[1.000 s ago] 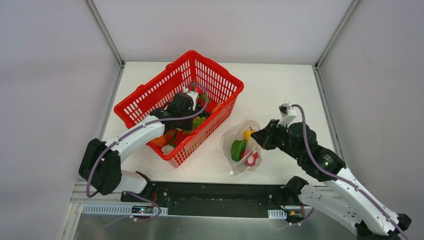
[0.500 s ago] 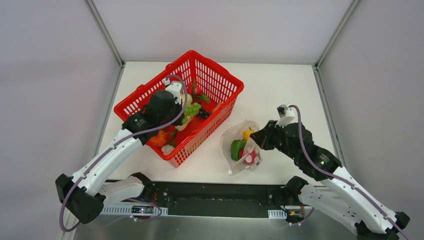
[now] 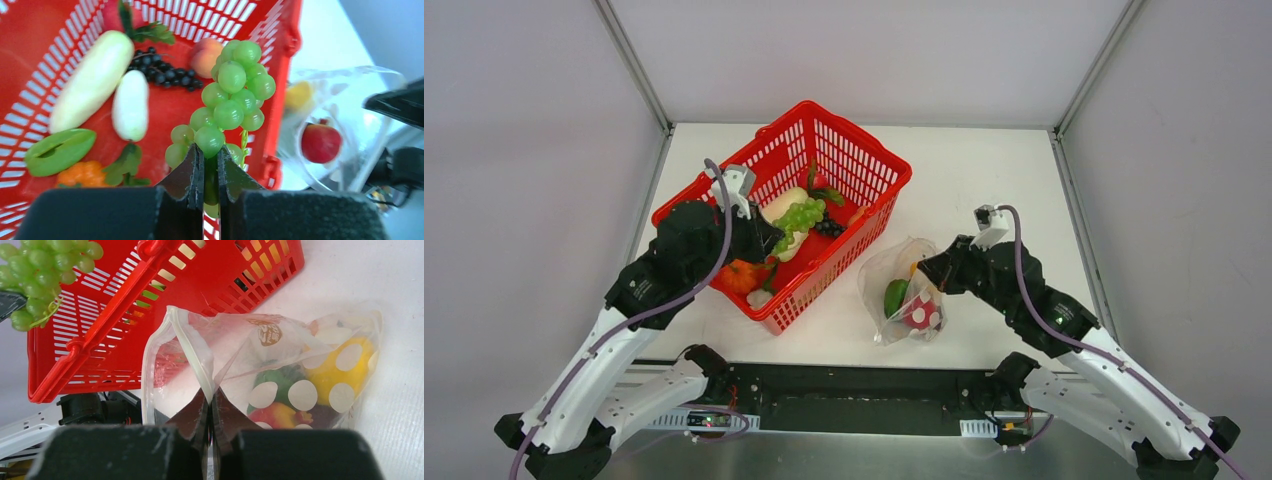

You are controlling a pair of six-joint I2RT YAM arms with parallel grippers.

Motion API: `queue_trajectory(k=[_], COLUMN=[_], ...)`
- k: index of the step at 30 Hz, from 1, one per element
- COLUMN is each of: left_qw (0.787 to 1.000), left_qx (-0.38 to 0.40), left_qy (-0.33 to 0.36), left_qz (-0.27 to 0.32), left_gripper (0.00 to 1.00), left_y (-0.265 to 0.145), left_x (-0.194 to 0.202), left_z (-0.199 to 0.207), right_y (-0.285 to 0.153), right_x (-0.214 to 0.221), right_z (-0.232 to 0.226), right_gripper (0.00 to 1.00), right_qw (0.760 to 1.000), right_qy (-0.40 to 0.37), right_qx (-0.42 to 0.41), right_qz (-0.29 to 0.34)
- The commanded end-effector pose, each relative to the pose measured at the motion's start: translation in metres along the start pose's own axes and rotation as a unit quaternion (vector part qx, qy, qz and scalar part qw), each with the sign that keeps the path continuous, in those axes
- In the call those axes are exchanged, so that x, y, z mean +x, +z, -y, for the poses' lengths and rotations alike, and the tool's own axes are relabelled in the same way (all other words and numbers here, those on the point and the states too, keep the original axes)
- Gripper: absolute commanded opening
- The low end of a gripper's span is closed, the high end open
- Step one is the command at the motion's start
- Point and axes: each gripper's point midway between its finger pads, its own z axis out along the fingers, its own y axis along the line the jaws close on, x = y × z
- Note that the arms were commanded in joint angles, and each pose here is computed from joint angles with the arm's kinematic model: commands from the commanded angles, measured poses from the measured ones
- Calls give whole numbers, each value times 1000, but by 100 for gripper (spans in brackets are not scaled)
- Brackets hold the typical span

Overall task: Place the food in the zip-top bag and seal the zipper
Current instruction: Place the fake fruit in the zipper food storage bag.

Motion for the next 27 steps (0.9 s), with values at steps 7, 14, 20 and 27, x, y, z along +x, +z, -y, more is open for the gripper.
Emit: queue_trajectory(k=[7,14,20,27], left_qw=[975,968,972,980], left_qx=[220,250,221,164], left_qy=[-13,2,40,67], left_qz=[0,-14,-63,-94], left_gripper=[0,0,0,0], left_y=[-35,-32,-16,5], left_x=[-13,0,28,43], left_z=[104,134,144,144], right_y=[-3,-7,-13,-11], right_x=[-21,-21,-20,-16], right_z=[-20,-26,-26,-35], right_gripper=[3,3,3,3], right_qw=[998,998,998,996], right_qy=[21,23,23,39], right_qx=[-38,-46,-45,-76], right_qz=[40,29,25,19])
